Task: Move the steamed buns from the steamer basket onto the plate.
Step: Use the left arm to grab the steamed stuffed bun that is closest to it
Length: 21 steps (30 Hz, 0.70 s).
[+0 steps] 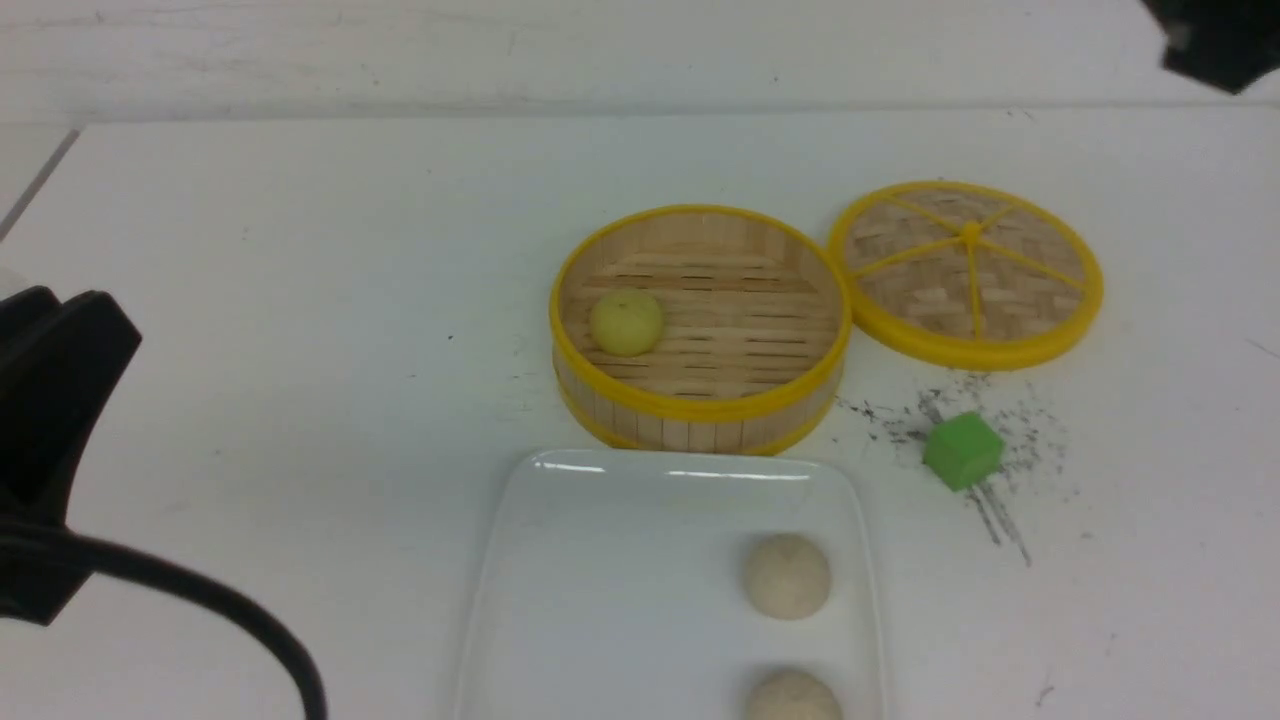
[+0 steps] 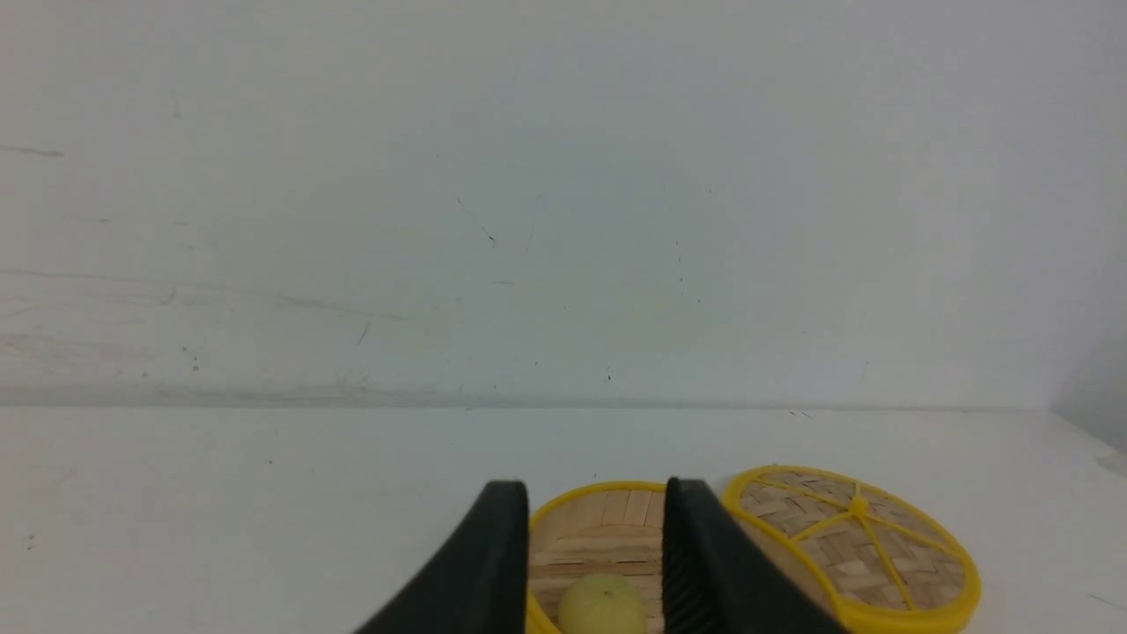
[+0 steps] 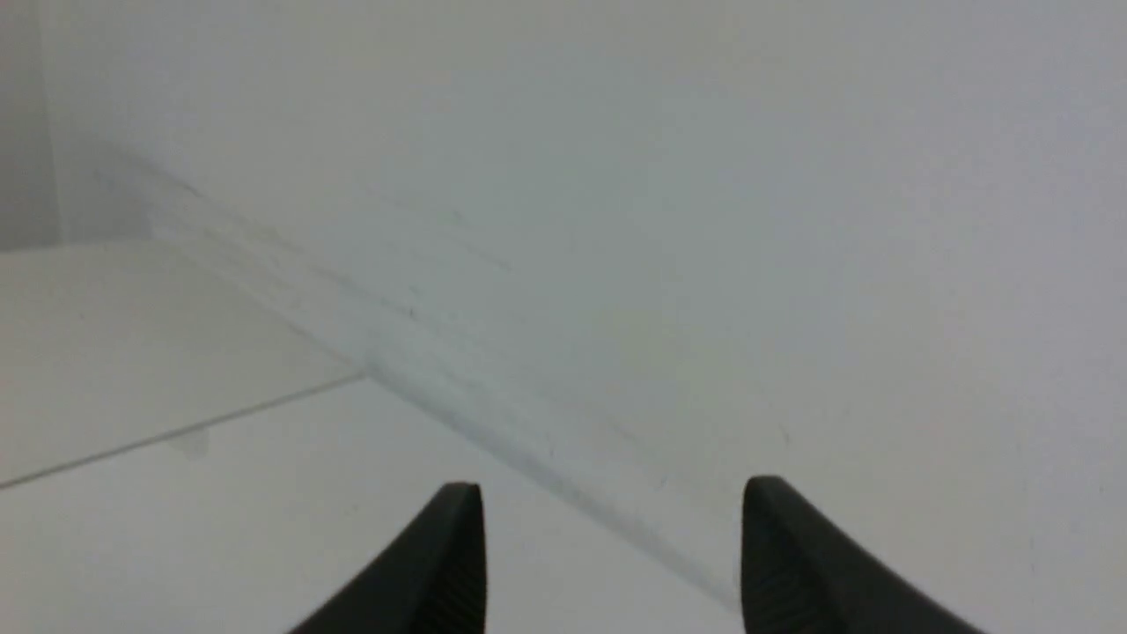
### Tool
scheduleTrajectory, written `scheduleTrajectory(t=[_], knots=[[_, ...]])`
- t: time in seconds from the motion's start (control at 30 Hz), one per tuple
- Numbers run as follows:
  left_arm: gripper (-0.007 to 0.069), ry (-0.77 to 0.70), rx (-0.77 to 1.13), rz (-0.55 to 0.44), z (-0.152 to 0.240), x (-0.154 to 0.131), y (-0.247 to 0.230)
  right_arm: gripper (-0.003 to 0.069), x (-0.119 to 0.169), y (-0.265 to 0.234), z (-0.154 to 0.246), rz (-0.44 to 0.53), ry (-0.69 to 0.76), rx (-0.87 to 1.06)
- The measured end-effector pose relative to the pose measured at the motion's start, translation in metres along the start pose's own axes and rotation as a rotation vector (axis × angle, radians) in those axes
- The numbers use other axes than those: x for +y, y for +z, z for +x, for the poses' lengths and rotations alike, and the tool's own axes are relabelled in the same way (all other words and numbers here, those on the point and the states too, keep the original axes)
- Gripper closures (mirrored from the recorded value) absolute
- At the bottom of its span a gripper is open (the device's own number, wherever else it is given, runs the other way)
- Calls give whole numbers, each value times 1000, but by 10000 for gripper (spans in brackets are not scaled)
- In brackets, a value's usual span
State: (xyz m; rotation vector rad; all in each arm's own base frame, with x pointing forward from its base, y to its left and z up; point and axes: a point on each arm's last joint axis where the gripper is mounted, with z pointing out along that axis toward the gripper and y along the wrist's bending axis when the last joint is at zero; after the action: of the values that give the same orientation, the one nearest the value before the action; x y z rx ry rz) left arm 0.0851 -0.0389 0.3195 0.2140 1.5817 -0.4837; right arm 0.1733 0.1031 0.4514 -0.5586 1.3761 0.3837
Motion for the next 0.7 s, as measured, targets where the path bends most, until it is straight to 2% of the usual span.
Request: scheduleTrajectory(t=[0.17,0.37,0.6,0.7], knots=[[375,0,0,0,0,0,0,258,3,-31,-5,15,-37,-49],[375,0,0,0,0,0,0,258,5,-48,16,51,-26,-31],[375,0,5,10,0,-1,0,258,12,-57,58,54,150,48],[375,1,5,11,0,-1,0,258,13,-57,78,64,168,102]])
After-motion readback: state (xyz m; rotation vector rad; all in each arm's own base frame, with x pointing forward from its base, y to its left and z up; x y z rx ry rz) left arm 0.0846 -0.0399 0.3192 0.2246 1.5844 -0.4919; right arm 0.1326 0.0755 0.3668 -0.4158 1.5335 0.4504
